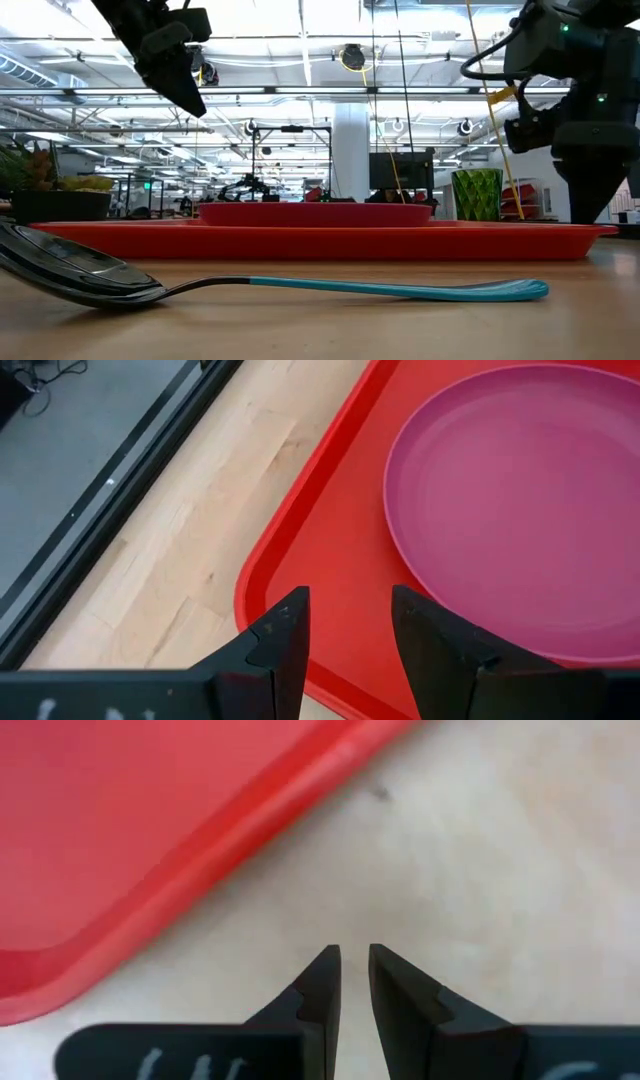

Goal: Pick and place plate/cup/fork/spoon on tray
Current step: Put the green glass on the top right of the red tray

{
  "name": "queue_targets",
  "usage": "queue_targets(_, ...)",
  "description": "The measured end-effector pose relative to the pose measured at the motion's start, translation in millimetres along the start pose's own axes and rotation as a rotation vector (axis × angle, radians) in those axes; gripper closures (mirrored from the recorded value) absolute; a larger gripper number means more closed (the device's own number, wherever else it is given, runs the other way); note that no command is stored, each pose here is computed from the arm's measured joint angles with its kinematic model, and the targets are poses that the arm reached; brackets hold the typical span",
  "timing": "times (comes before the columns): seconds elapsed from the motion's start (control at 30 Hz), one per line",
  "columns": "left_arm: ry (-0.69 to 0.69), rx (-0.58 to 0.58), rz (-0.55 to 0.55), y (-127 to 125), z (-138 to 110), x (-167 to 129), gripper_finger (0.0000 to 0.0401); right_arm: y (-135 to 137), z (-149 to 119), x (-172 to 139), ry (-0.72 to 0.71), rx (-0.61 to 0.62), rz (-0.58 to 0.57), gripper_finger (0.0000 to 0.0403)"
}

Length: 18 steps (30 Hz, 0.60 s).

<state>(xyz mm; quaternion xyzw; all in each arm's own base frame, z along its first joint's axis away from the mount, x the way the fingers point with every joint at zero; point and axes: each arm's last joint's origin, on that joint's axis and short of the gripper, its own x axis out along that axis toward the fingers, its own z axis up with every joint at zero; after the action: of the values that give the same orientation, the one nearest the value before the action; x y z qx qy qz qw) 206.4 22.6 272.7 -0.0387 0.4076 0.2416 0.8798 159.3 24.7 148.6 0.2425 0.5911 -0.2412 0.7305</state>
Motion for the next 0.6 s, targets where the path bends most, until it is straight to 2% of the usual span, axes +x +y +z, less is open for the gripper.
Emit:
queue_targets(0.23, -0.005, 0.010, -0.001, 0, 1, 0, 0.0256, -21, 8, -34, -0.152, -0.031, -0.039, 0.0353)
queue_targets(0.43, -0.021, 0.021, -0.005, 0, 2, 0, 0.0256, -29, 32, -83, -0.317, -0.156, -0.111, 0.0353)
queue_targets(0.6, -0.021, 0.022, -0.005, -1, 2, 0, 0.0256, -34, 58, -113, -0.359, -0.264, -0.225, 0.0353)
